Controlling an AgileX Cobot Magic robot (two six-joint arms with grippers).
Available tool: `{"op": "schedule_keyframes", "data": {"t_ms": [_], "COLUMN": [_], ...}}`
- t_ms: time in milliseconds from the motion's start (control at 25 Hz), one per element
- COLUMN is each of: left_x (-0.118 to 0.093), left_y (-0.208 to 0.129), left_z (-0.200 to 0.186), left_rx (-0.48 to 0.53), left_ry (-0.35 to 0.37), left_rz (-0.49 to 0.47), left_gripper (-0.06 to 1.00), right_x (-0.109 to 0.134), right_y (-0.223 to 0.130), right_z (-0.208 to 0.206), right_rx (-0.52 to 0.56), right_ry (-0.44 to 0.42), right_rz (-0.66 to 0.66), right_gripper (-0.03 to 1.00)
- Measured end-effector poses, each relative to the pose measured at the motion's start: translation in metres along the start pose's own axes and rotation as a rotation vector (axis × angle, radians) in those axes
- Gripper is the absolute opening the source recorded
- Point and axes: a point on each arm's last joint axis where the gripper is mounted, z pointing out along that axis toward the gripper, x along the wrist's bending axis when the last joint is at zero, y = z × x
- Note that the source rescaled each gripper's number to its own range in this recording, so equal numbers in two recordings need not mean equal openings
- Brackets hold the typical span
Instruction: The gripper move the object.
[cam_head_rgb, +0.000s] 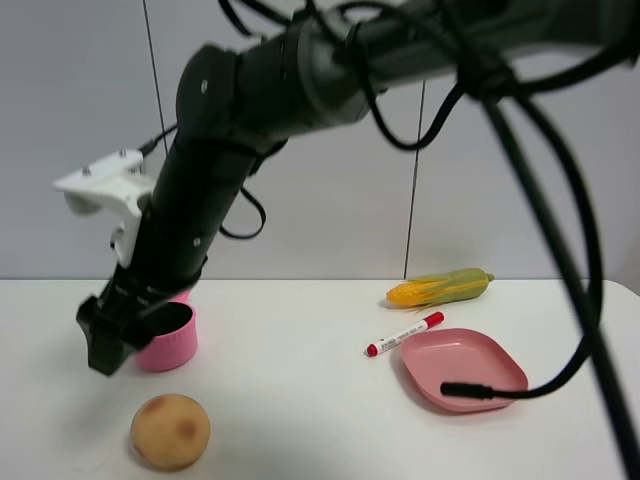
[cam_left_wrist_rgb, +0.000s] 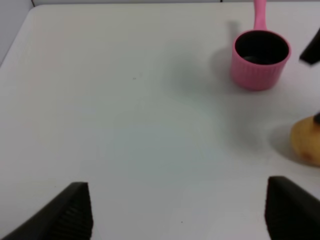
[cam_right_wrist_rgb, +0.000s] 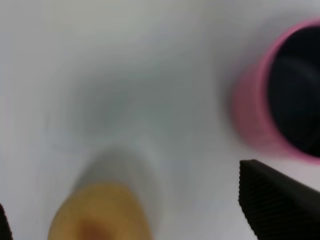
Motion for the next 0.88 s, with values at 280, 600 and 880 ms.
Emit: {"op": "schedule_keyframes", "data": {"t_ms": [280,600,880], "left_x": [0.0,0.0,0.0], "left_y": [0.0,0.0,0.0], "left_z": [0.0,0.0,0.0], "left_rx": [0.0,0.0,0.0], "left_ry": [0.0,0.0,0.0], "left_rz": [0.0,0.0,0.0], "left_gripper": [1.0,1.0,1.0], "right_x": [0.002,0.021,0.021], "right_y": [0.044,0.042,0.011], "right_z": [-0.135,-0.256,-0.312], "right_rx": [-0.164,-0.191,-0.045], "right_ry": [-0.245,-0.426,-0.575], "right_rz": [0.017,0.051,0.188], "right_gripper": [0.99,0.97,0.96]}}
